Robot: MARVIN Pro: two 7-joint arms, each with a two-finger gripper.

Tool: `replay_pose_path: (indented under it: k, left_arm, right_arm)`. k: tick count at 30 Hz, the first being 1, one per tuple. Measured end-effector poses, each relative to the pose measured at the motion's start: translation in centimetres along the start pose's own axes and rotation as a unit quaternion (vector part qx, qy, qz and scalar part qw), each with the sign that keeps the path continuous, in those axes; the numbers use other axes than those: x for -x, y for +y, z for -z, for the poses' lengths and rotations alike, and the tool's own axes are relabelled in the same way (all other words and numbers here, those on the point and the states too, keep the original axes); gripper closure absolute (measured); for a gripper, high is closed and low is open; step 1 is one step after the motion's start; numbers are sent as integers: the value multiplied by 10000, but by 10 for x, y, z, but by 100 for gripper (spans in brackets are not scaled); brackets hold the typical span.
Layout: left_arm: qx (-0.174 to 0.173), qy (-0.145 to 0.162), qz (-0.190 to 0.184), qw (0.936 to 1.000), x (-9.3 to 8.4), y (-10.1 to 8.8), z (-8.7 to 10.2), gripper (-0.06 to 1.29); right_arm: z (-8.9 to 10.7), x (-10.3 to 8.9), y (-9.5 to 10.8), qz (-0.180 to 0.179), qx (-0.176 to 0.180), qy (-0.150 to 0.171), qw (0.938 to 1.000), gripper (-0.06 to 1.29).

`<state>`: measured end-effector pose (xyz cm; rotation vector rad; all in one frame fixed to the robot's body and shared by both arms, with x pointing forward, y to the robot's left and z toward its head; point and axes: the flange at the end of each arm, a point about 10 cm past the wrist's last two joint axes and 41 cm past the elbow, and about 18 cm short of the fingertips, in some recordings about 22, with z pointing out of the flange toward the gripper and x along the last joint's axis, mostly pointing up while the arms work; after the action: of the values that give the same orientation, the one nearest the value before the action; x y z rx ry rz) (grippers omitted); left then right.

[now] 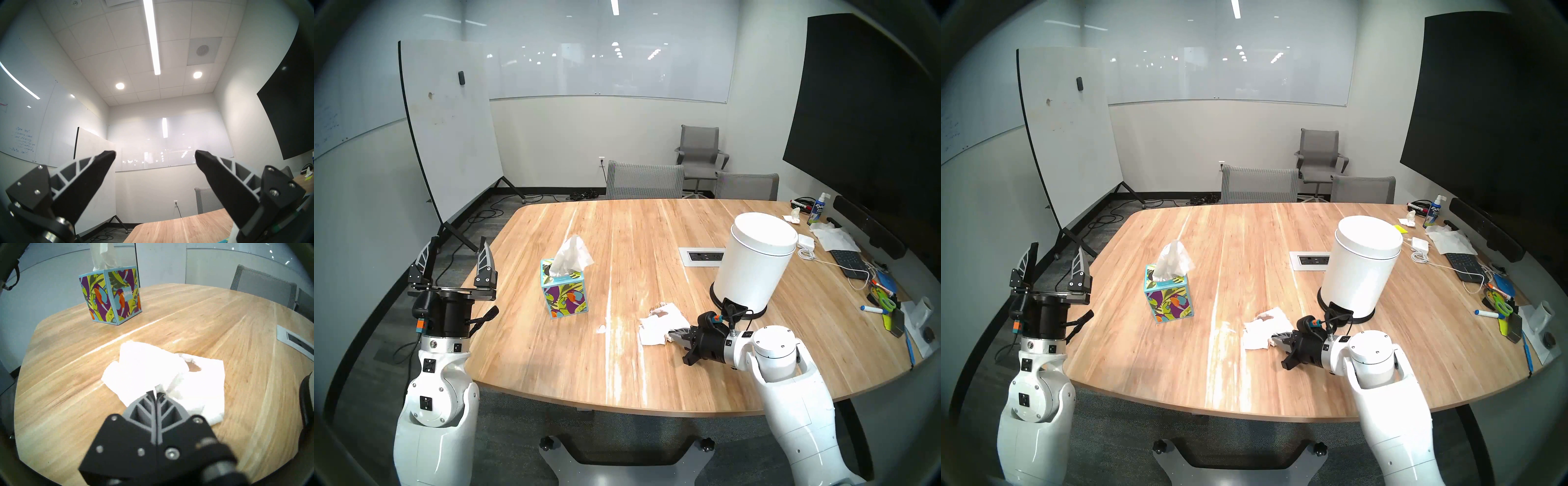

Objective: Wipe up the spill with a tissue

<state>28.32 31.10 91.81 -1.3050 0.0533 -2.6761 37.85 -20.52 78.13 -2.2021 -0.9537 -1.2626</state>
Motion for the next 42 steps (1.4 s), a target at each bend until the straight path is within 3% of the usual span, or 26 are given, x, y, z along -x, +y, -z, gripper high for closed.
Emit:
replay_pose_path:
  k: [7, 14, 24, 25, 26, 27, 28, 37, 42]
  left_arm:
    - [0, 0, 0, 10000, 0, 0, 0, -4]
    - [0, -1, 0, 10000, 0, 0, 0, -4]
    - [0, 0, 0, 10000, 0, 0, 0, -4]
    - [0, 0, 0, 10000, 0, 0, 0, -4]
    - [0, 0, 0, 10000, 0, 0, 0, -4]
    - [0, 0, 0, 10000, 0, 0, 0, -4]
    - [0, 0, 0, 10000, 0, 0, 0, -4]
    - [0, 0, 0, 10000, 0, 0, 0, -4]
    - [0, -1, 0, 10000, 0, 0, 0, -4]
  right_arm:
    - [-5, -15, 0, 126, -98, 102, 9998, 125]
    - [2, -28, 0, 182, -42, 297, 9994, 125]
    - [12, -39, -3, -155, 110, 704, 9973, 123]
    - [13, -40, -3, -185, 120, 730, 9971, 101]
    - [14, -42, -3, -235, 140, 779, 9966, 46]
    - [15, -43, -3, -262, 155, 818, 9962, 11]
    - [16, -44, -3, -283, 171, 858, 9958, 1]
    - [44, -59, -8, -246, 393, 1448, 9884, 0]
    - [58, -60, -22, -183, 399, 1791, 9829, 0]
